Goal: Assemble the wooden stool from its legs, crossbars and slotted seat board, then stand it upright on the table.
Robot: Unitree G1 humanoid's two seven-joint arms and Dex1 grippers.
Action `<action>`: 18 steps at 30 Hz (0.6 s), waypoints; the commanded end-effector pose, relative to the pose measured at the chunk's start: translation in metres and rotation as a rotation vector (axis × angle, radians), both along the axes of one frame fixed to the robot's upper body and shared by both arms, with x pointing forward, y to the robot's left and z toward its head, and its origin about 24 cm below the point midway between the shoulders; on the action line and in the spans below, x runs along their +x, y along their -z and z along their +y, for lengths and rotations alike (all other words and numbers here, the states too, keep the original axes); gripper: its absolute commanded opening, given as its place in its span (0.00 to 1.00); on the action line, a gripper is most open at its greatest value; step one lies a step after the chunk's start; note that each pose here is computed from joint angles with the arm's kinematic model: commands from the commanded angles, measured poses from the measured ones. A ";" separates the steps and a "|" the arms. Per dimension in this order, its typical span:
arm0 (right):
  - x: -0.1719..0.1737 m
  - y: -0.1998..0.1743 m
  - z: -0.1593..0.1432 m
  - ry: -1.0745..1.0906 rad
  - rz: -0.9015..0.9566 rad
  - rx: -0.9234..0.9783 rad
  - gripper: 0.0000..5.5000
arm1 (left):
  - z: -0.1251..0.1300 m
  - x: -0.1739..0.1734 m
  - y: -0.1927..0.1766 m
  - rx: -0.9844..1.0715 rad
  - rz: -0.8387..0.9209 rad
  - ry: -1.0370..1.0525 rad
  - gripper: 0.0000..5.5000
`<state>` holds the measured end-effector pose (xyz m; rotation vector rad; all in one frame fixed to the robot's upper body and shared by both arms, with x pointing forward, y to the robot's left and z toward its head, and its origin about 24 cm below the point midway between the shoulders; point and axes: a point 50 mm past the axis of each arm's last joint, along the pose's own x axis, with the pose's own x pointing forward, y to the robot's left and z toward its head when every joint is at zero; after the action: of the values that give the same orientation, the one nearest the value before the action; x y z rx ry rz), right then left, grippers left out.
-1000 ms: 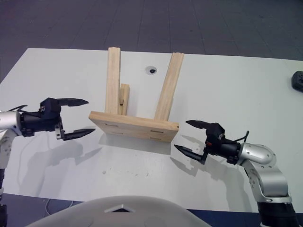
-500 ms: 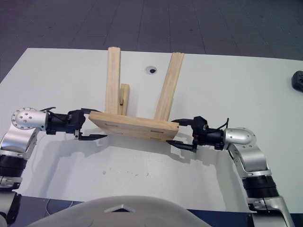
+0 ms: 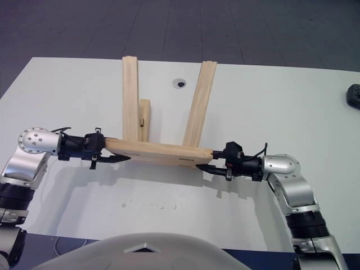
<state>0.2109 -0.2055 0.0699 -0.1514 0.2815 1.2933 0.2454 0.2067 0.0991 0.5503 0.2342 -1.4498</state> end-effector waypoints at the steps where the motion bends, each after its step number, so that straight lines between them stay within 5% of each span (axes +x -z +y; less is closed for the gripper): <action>1: 0.000 -0.002 0.010 -0.008 0.028 0.038 0.30 | -0.011 0.001 -0.008 -0.108 0.085 -0.041 0.30; 6: -0.002 -0.020 0.014 0.013 0.167 0.159 0.30 | -0.021 0.000 -0.030 -0.255 0.346 -0.089 0.30; 11: 0.002 -0.072 0.014 -0.013 0.491 0.535 0.30 | -0.021 0.002 -0.054 -0.361 0.599 -0.108 0.30; 18: 0.003 -0.118 0.023 0.066 0.556 0.899 0.30 | -0.019 0.021 -0.092 -0.522 0.838 -0.154 0.30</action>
<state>0.2173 -0.2204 0.1357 0.3472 0.2794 1.2657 0.2517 0.2110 0.1676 -0.0485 0.4167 -1.4535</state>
